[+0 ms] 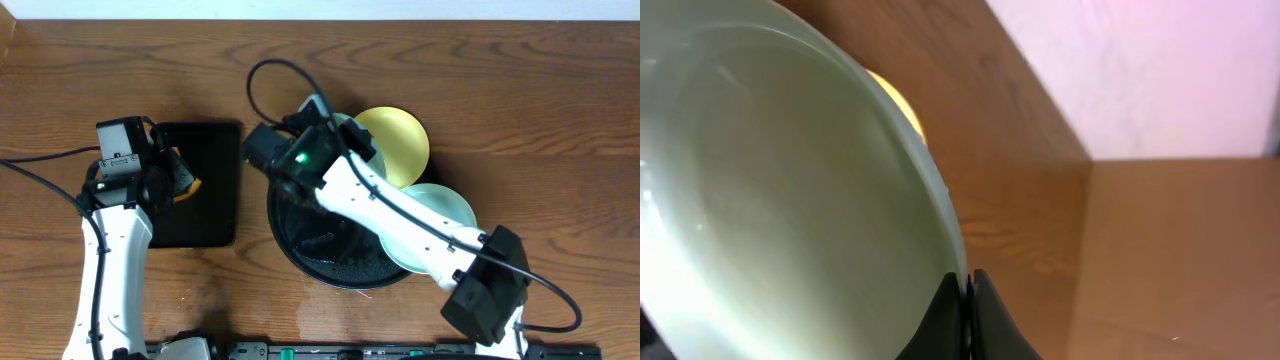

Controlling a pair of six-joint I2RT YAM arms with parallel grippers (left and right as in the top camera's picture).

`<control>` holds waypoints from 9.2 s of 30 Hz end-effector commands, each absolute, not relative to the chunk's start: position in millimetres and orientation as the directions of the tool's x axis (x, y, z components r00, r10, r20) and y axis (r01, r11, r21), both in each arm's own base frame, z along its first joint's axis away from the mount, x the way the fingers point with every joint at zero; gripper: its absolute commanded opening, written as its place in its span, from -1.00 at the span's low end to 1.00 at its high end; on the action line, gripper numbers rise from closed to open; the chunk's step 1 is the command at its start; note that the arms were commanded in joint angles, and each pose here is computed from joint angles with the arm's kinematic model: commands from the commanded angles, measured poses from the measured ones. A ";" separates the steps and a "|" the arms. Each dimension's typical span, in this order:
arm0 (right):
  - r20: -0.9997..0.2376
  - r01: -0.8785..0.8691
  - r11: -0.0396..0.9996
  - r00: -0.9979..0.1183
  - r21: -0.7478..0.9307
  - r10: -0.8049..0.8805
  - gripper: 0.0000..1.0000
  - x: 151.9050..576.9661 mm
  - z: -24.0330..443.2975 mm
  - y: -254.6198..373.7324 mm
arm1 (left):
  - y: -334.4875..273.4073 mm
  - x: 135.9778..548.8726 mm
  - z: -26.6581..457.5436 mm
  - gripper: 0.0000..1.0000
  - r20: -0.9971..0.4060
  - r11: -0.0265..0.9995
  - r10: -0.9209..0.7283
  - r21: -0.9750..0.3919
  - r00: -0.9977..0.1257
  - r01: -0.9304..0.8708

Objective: Clean dirty plates on tray and stack at the side

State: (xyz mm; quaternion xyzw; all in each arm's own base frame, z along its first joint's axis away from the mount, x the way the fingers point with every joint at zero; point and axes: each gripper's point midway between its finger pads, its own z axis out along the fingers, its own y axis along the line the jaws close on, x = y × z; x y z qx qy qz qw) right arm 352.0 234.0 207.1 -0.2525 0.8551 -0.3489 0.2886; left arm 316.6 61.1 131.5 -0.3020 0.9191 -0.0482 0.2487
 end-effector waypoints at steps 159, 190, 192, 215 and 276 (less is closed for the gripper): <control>-0.081 -0.216 0.949 -0.976 0.228 -0.203 -0.98 357.8 -17.7 216.3 | -49.8 332.0 149.7 -0.85 -0.400 0.855 -0.346 -0.507 -0.849 -0.110; -0.055 -0.172 0.979 -0.984 0.111 -0.167 -0.98 363.2 4.4 185.5 | -208.2 347.8 66.6 -0.86 -0.244 0.829 -0.300 -0.545 -0.922 -0.126; -0.054 -0.169 0.979 -0.985 0.112 -0.163 -0.98 363.1 4.4 185.5 | -207.4 347.7 61.8 -0.85 -0.250 0.840 -0.297 -0.527 -0.922 -0.128; -0.071 -0.163 0.980 -0.985 0.117 -0.156 -0.98 367.3 4.8 187.5 | 64.8 355.3 106.6 -0.85 -0.523 0.797 -0.554 -0.109 -0.648 -0.594; -0.092 -0.235 0.964 -0.970 0.122 -0.225 -0.85 358.4 4.5 213.1 | 21.7 343.5 149.7 -0.85 -0.445 0.831 -0.545 -0.403 -0.711 -0.384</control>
